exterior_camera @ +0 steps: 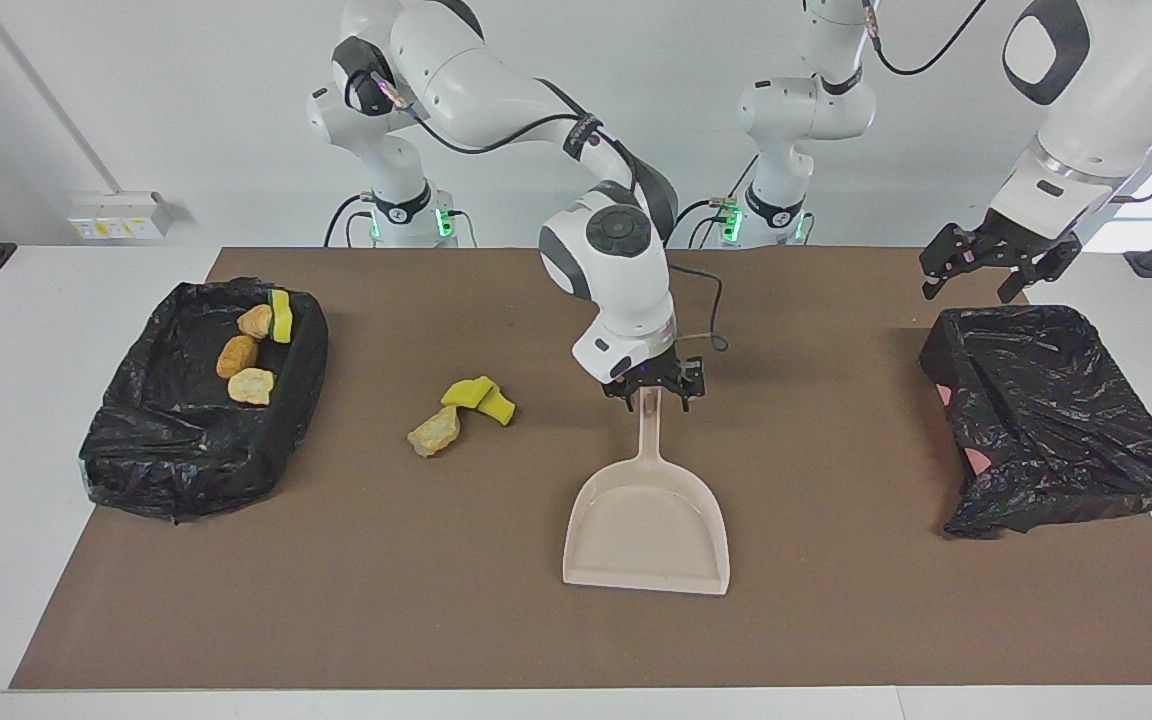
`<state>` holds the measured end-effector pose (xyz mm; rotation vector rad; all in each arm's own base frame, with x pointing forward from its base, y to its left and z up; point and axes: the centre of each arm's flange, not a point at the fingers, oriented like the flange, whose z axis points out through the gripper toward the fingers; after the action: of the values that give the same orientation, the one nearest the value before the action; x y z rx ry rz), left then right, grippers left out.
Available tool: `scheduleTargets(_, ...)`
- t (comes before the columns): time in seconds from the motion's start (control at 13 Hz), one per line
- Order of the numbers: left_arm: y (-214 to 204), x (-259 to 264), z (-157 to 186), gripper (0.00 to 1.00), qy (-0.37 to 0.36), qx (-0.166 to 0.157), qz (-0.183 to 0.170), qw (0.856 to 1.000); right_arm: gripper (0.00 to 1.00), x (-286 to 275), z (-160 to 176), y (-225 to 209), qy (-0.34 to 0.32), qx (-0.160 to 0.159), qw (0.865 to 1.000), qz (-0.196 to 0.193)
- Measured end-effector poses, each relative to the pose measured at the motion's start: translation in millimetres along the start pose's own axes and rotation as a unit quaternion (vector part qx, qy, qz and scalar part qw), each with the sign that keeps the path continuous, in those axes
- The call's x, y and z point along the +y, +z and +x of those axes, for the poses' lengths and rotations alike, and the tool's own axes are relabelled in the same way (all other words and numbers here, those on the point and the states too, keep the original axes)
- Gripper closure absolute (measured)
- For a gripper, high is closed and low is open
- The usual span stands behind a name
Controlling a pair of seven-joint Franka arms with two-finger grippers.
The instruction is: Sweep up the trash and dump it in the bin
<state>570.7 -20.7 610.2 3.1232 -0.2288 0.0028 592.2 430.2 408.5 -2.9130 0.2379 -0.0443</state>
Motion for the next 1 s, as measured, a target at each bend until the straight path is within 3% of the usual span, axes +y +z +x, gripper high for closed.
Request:
scheduleTargets(0.23, 12, 30, 16, 0.00, 0.025, 0.013, 0.002, 1.000, 0.00, 14, -21, -49, -0.012, -0.029, 0.999, -0.034)
scheduleTargets(0.39, 25, 49, 29, 0.00, 0.030, 0.022, -0.001, 0.999, 0.00, 9, -72, -58, -0.039, -0.048, 0.997, -0.056)
scheduleTargets(0.54, 42, 78, 43, 0.00, 0.033, 0.029, -0.001, 0.999, 0.00, 8, -135, -45, -0.068, -0.075, 0.992, -0.080)
scheduleTargets(0.69, 63, 113, 56, 0.00, 0.028, 0.037, -0.003, 0.999, 0.00, 20, -188, -28, -0.074, -0.101, 0.989, -0.077)
scheduleTargets(1.0, 105, 170, 75, 0.00, 0.015, 0.050, -0.006, 0.999, 0.00, 36, -269, 23, -0.063, -0.104, 0.990, -0.074)
